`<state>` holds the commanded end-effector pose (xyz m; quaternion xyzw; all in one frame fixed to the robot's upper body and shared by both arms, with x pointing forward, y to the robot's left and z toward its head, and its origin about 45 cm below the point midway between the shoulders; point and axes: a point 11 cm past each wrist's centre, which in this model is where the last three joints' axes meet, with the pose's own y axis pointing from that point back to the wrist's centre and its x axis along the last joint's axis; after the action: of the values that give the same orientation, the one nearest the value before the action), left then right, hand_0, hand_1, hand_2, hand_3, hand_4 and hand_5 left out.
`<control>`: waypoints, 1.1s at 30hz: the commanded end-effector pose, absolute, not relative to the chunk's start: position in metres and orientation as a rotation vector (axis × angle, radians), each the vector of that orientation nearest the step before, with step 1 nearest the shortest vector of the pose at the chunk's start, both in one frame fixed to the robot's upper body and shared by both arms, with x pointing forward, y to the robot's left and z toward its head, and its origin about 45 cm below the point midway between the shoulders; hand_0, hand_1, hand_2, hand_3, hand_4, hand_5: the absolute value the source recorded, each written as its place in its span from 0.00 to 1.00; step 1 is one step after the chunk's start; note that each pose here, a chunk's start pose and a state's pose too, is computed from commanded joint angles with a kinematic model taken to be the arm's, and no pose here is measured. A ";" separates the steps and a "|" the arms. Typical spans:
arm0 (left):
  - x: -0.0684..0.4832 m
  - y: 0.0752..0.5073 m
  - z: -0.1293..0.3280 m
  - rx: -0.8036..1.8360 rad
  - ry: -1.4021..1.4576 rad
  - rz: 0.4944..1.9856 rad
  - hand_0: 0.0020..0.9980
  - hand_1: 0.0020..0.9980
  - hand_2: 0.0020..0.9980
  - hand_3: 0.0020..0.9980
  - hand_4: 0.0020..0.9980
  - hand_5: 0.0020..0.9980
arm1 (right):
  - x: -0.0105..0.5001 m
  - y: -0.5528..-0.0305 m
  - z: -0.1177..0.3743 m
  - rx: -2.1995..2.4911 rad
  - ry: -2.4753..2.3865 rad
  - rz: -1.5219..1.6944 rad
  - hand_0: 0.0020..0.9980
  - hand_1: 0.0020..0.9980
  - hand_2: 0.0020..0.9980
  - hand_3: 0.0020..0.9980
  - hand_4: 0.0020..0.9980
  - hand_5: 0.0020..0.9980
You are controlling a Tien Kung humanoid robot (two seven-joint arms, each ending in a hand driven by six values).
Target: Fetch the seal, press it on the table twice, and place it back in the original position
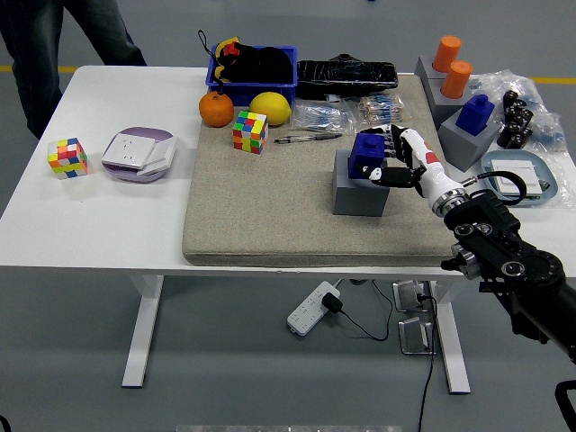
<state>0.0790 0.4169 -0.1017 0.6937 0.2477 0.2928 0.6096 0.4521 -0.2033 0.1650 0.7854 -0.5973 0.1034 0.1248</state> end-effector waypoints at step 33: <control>0.072 0.427 -0.100 1.614 0.588 0.701 0.82 0.79 0.75 0.81 0.71 0.35 | 0.415 -0.299 0.186 2.145 -1.802 0.450 0.54 0.35 0.36 0.36 0.64 0.00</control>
<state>0.0717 0.4266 -0.1000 0.6962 0.2537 0.3023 0.5996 0.4153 -0.2988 0.1864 0.7472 -0.6278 0.1566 0.1513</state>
